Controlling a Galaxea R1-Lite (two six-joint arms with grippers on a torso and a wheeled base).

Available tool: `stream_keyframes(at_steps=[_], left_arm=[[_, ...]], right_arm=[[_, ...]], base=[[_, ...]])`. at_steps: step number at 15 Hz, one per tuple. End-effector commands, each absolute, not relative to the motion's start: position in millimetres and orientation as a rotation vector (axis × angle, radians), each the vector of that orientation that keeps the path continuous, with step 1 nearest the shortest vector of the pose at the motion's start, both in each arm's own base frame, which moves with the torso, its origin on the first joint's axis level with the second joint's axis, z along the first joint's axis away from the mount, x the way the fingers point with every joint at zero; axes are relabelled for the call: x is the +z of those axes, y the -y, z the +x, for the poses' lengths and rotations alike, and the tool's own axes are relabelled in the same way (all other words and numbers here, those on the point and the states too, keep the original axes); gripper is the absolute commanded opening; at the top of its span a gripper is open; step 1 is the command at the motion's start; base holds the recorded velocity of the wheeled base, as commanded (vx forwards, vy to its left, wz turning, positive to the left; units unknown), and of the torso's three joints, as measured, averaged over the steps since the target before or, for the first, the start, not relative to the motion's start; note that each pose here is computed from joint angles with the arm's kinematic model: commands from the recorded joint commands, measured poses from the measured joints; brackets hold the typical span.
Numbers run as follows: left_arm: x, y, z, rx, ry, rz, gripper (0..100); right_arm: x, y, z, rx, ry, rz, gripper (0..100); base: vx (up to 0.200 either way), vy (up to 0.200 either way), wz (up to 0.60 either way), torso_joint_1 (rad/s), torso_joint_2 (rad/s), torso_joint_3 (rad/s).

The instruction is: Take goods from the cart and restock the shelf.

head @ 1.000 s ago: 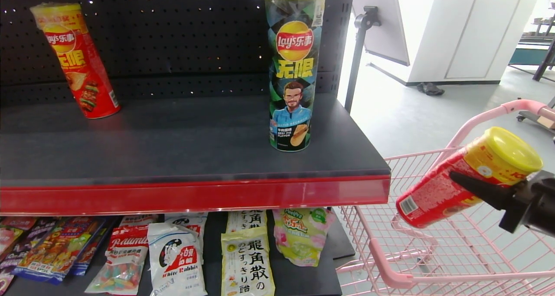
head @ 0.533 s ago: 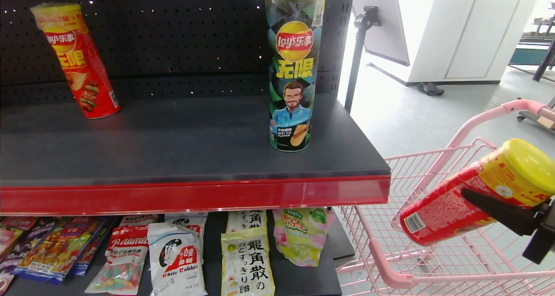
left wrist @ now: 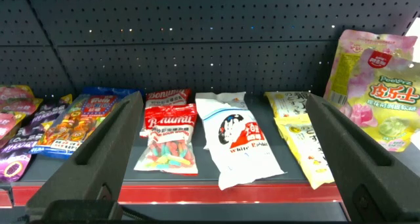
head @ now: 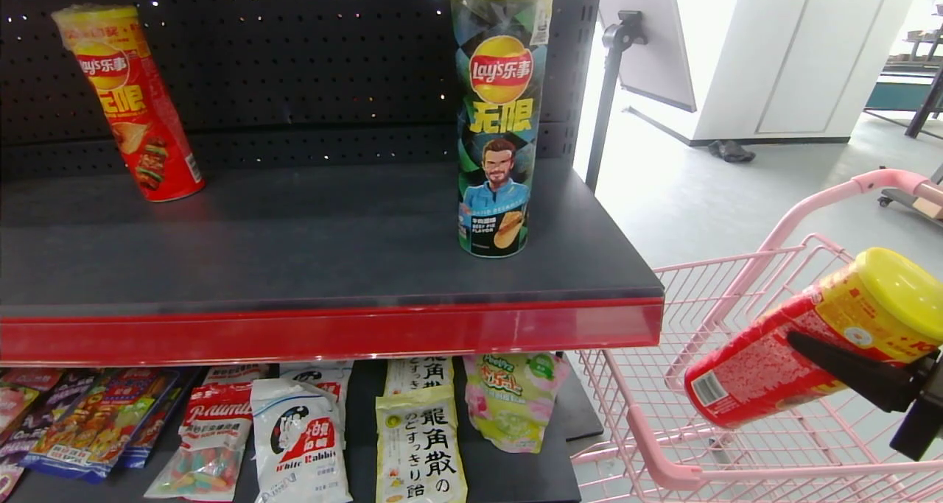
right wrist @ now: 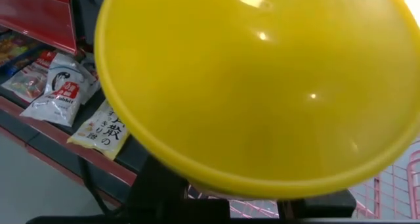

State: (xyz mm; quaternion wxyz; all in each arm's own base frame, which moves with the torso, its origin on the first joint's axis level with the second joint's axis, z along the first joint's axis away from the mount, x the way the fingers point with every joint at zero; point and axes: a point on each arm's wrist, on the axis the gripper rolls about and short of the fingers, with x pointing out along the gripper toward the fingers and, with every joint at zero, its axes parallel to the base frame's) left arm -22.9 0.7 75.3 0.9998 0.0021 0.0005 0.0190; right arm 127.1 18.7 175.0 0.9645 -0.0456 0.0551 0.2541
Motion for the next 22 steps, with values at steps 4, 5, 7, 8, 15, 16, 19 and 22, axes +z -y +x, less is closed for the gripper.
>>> stream_keyframes(at_steps=[4,5,7,8,15,16,19,22], left_arm=[[75,-1,-23,0.038,-0.002,0.005,100],[75,-1,-23,0.038,-0.002,0.005,100],[75,-1,-23,0.038,-0.002,0.005,100],[75,-1,-23,0.038,-0.002,0.005,100],[75,-1,-23,0.040,-0.002,0.005,100],[75,-1,-23,0.038,-0.002,0.005,100],[75,-1,-23,0.040,-0.002,0.005,100],[75,-1,-23,0.038,-0.002,0.005,100]], right_arm=[[175,-18,127,0.484,-0.111,-0.097,0],[177,-19,128,0.475,-0.107,-0.099,0],[167,-17,123,0.447,-0.137,-0.095,0],[167,-17,121,0.432,-0.135,-0.097,0],[161,-15,111,0.396,-0.136,-0.093,0],[161,-15,111,0.396,-0.137,-0.092,0],[162,-15,112,0.399,-0.132,-0.093,0],[162,-15,112,0.399,-0.133,-0.091,0]], base=[[0.000,0.000,0.00,0.000,0.00,0.000],[0.000,0.000,0.00,0.000,0.00,0.000],[0.000,0.000,0.00,0.000,0.00,0.000],[0.000,0.000,0.00,0.000,0.00,0.000],[0.000,0.000,0.00,0.000,0.00,0.000],[0.000,0.000,0.00,0.000,0.00,0.000],[0.000,0.000,0.00,0.070,-0.21,-0.135],[0.000,0.000,0.00,0.168,-0.47,-0.300]])
